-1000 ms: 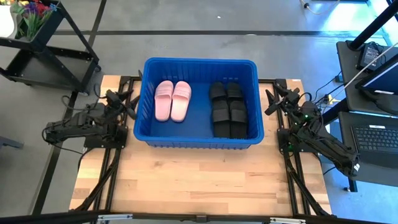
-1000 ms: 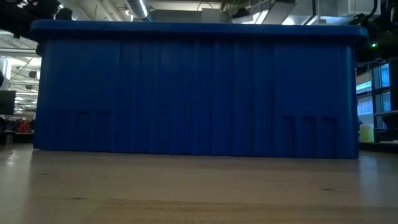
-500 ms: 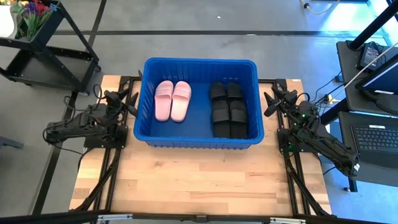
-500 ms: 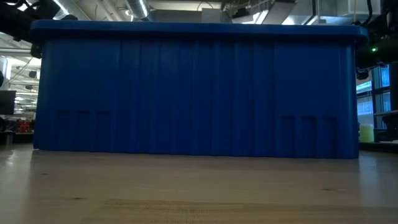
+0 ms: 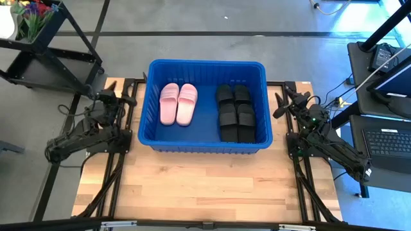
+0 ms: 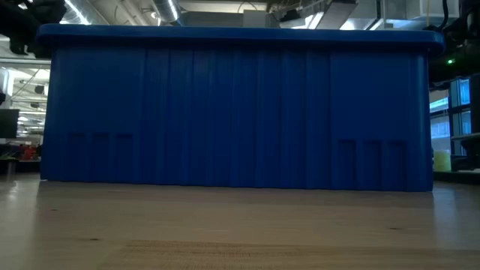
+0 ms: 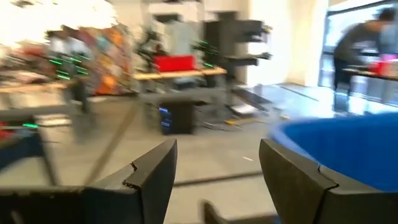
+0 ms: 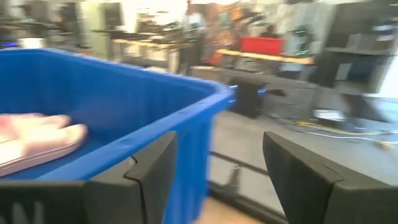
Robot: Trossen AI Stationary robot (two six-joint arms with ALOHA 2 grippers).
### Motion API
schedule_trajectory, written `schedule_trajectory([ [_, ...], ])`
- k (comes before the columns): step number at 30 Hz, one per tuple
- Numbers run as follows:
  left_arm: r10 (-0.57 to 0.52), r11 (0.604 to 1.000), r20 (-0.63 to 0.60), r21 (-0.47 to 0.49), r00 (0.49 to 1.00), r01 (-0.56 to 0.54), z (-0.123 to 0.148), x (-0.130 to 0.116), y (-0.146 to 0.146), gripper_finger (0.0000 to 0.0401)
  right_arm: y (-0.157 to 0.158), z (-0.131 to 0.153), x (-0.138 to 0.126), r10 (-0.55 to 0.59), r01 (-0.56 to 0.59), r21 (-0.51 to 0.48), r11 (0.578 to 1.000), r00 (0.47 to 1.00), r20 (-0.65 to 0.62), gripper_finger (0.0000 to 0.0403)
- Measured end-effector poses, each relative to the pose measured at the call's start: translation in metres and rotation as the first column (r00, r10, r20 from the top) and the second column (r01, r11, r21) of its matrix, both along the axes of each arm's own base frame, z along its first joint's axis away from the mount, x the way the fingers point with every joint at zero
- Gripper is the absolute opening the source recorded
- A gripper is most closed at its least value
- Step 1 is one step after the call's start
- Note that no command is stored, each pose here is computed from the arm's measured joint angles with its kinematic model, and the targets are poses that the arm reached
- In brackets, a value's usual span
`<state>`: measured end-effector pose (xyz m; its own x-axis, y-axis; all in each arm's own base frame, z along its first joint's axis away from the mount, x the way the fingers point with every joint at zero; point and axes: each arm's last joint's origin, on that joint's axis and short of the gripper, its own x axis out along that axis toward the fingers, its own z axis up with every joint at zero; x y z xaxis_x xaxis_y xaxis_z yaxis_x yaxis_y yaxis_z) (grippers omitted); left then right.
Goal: Pick and place slides into bin
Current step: Return to Home Position
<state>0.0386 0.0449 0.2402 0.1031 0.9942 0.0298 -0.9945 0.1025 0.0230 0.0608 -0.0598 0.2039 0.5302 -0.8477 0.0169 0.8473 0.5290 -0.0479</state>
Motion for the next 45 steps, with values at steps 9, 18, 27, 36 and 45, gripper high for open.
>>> schedule_trajectory([
  [9,0.059,0.994,0.023,0.096,0.998,-0.061,0.003,-0.006,0.012,0.0224,-0.002,0.004,-0.005,-0.196,0.194,-0.062,0.979,0.98,-0.038,0.0239],
  [18,0.137,0.989,0.06,0.043,0.989,-0.139,-0.044,-0.001,0.032,0.0224,-0.002,0.006,-0.005,-0.193,0.193,-0.066,0.979,0.981,0.004,0.0239],
  [27,0.192,0.981,0.003,0.029,0.981,-0.192,-0.054,-0.004,0.036,0.0224,-0.002,0.005,-0.006,-0.189,0.191,-0.03,0.981,0.98,0.057,0.0239],
  [36,0.44,0.898,-0.061,0.022,0.896,-0.44,-0.054,-0.012,0.035,0.0224,-0.003,0.001,-0.006,-0.241,0.242,-0.032,0.97,0.97,0.025,0.0239],
  [45,0.463,0.886,-0.064,0.018,0.884,-0.462,-0.054,-0.013,0.035,0.0224,-0.01,-0.026,0.0,-0.295,0.3,-0.04,0.953,0.95,0.1,0.0239],
])
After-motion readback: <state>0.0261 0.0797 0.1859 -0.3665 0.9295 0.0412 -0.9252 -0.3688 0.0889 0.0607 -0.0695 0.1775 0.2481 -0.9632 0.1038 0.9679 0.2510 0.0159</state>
